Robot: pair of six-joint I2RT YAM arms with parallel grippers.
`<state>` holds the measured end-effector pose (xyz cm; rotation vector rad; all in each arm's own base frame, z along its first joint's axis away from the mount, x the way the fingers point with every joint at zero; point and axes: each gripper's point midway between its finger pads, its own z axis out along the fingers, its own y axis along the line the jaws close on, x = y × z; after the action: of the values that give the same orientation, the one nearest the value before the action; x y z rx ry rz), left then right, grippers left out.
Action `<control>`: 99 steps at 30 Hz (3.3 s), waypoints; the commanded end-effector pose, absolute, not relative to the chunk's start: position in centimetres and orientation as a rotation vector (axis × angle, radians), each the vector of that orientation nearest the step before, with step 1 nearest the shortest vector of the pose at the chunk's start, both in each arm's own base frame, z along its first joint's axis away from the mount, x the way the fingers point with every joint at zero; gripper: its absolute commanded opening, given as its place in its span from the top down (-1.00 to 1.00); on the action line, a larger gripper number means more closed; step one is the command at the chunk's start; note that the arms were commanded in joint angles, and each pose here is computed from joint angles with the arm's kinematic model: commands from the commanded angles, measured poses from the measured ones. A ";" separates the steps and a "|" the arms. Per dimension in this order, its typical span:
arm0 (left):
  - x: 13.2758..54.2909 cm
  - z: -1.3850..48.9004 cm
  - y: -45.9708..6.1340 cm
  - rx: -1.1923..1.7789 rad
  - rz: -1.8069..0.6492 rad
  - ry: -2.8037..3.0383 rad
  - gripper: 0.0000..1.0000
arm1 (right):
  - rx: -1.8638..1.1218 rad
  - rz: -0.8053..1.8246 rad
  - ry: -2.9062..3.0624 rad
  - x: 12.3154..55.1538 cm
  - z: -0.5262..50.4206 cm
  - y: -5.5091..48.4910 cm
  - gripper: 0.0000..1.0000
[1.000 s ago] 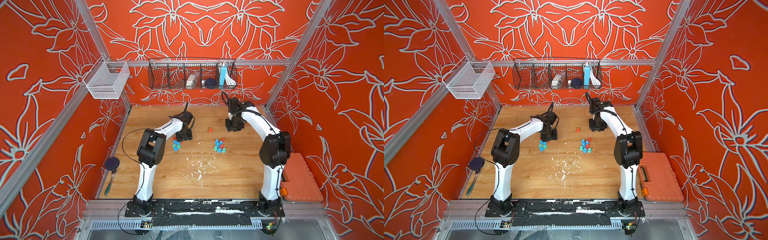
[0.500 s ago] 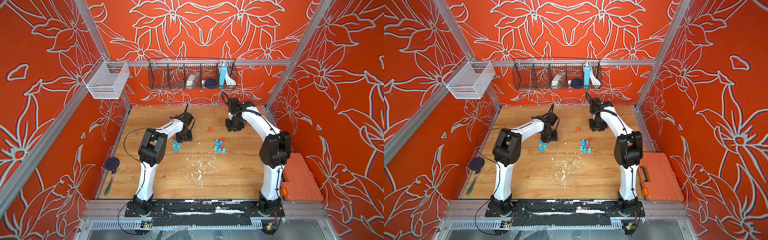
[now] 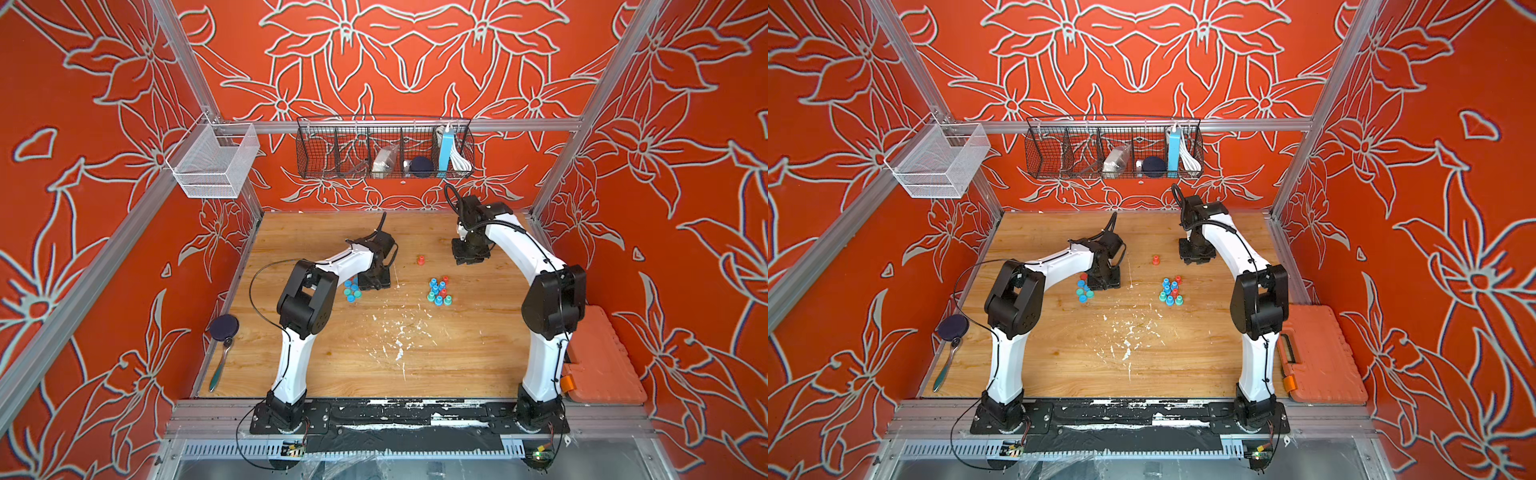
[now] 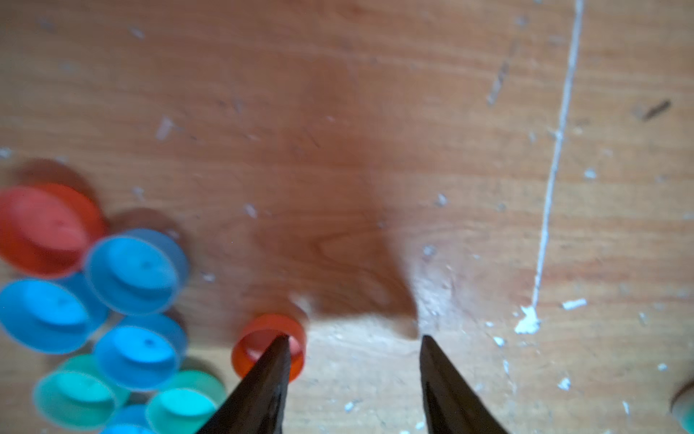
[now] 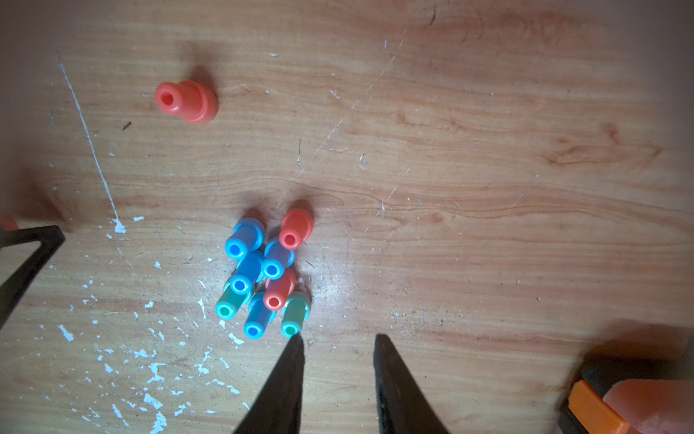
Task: Close the stamp cap
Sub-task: Move the cover to the center of the board, then pick up the stamp from the center of the board.
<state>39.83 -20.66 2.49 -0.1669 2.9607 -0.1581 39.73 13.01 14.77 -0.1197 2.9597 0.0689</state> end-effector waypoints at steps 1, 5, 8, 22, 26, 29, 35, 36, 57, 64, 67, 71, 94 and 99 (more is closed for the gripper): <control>36.0 -0.1 -22.2 -0.140 -0.155 3.096 -0.13 | -0.111 0.081 2.953 38.8 15.7 12.5 0.32; 35.5 0.0 -23.6 -0.098 -0.168 3.101 -0.13 | -0.110 0.078 2.952 38.5 15.8 12.3 0.32; 35.2 0.1 -24.9 -0.053 -0.181 3.102 -0.13 | -0.112 0.075 2.951 38.1 15.9 12.2 0.32; 35.8 1.7 -28.7 0.028 -0.232 3.063 -0.13 | -0.108 0.061 2.945 37.2 16.2 11.7 0.32; 36.3 2.7 -29.0 0.034 -0.246 3.040 -0.13 | -0.102 0.068 2.945 36.9 16.1 11.7 0.32; 36.5 3.4 -29.1 0.037 -0.254 3.026 -0.13 | -0.098 0.069 2.945 36.8 16.1 11.6 0.32; 36.9 4.4 -29.0 0.047 -0.244 3.005 -0.13 | -0.096 0.075 2.945 36.6 16.2 11.6 0.32; 37.0 4.6 -29.0 0.051 -0.241 3.000 -0.13 | -0.096 0.077 2.946 36.6 16.2 11.7 0.32; 37.0 13.5 -27.2 0.061 -0.313 2.828 -0.14 | -0.098 0.121 3.026 37.5 12.5 13.1 0.24; 35.2 13.5 -24.4 0.018 -0.296 2.841 -0.14 | -0.073 0.152 3.016 38.0 12.0 13.6 0.22; 34.6 13.6 -23.4 0.011 -0.280 2.842 -0.14 | -0.077 0.156 3.024 38.1 11.6 13.7 0.22; 33.8 13.8 -22.1 -0.023 -0.280 2.829 -0.14 | -0.089 0.142 3.037 38.2 11.1 13.7 0.20; 30.8 12.6 -18.0 -0.103 -0.265 2.852 -0.14 | -0.038 0.146 3.087 39.0 8.4 14.6 0.14; 30.8 12.6 -17.7 -0.113 -0.266 2.850 -0.14 | -0.014 0.178 3.096 39.3 7.7 15.5 0.13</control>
<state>30.87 -17.93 11.99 -0.1076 2.8673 -0.2487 39.15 14.68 8.68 -0.0501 3.0727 0.1591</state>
